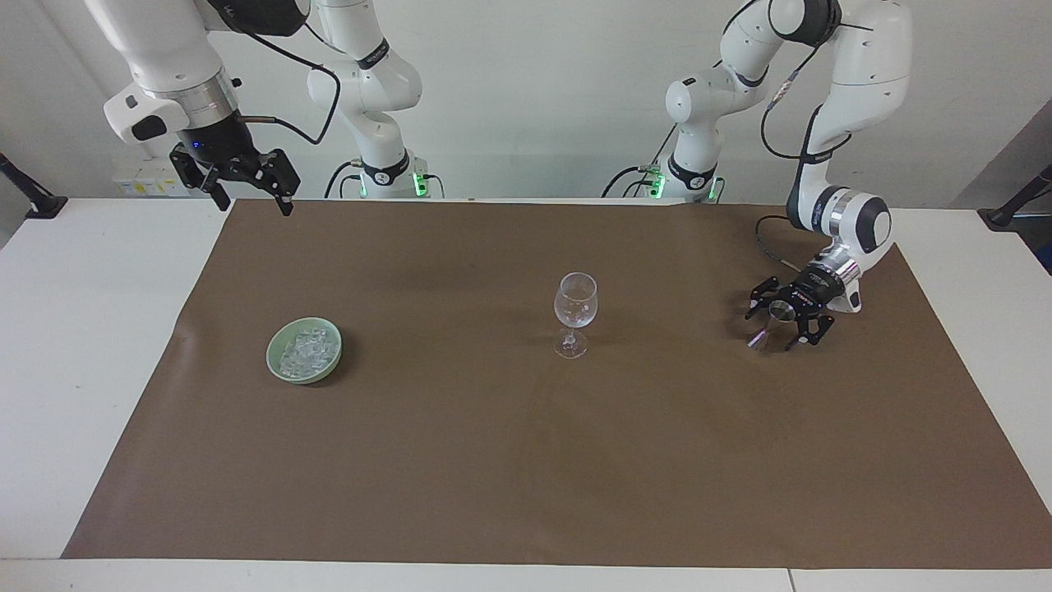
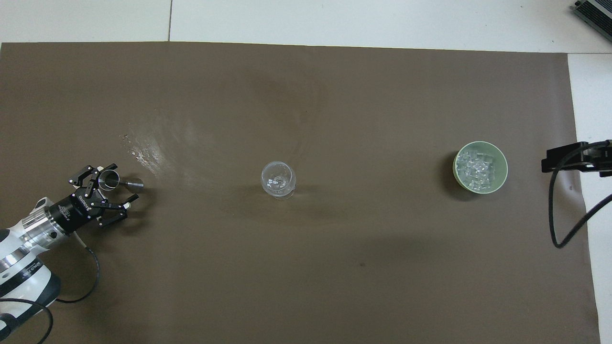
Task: Pour wine and add ice with both arms
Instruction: 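Close the left gripper around the silver jigger cup, then lift the silver jigger with the left gripper off the table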
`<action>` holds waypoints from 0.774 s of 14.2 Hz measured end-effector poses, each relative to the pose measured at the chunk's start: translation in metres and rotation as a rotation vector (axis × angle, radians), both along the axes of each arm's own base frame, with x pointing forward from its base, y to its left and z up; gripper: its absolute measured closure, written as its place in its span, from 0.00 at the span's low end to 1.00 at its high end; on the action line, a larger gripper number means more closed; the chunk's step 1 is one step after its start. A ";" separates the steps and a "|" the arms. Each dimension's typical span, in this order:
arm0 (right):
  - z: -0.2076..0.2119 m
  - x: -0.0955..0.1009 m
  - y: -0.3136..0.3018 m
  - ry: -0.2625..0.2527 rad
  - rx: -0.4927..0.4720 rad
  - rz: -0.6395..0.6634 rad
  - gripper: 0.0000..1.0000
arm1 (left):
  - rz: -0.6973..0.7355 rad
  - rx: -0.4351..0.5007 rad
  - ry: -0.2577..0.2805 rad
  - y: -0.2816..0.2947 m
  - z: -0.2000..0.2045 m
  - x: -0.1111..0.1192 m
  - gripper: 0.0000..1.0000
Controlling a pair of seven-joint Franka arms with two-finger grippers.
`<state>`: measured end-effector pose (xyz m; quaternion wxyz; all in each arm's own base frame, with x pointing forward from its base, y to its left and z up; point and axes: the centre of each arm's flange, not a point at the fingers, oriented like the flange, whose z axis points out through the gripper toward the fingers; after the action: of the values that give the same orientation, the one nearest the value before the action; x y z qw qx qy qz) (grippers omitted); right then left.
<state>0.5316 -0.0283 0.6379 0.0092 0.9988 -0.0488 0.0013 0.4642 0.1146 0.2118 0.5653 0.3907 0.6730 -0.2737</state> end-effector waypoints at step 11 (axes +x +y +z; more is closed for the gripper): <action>0.000 0.000 0.000 0.000 0.000 0.000 0.00 | 0.011 -0.003 -0.002 0.004 0.000 -0.001 0.79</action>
<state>0.5316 -0.0283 0.6379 0.0092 0.9988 -0.0488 0.0013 0.4635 0.1186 0.2122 0.5680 0.3866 0.6741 -0.2711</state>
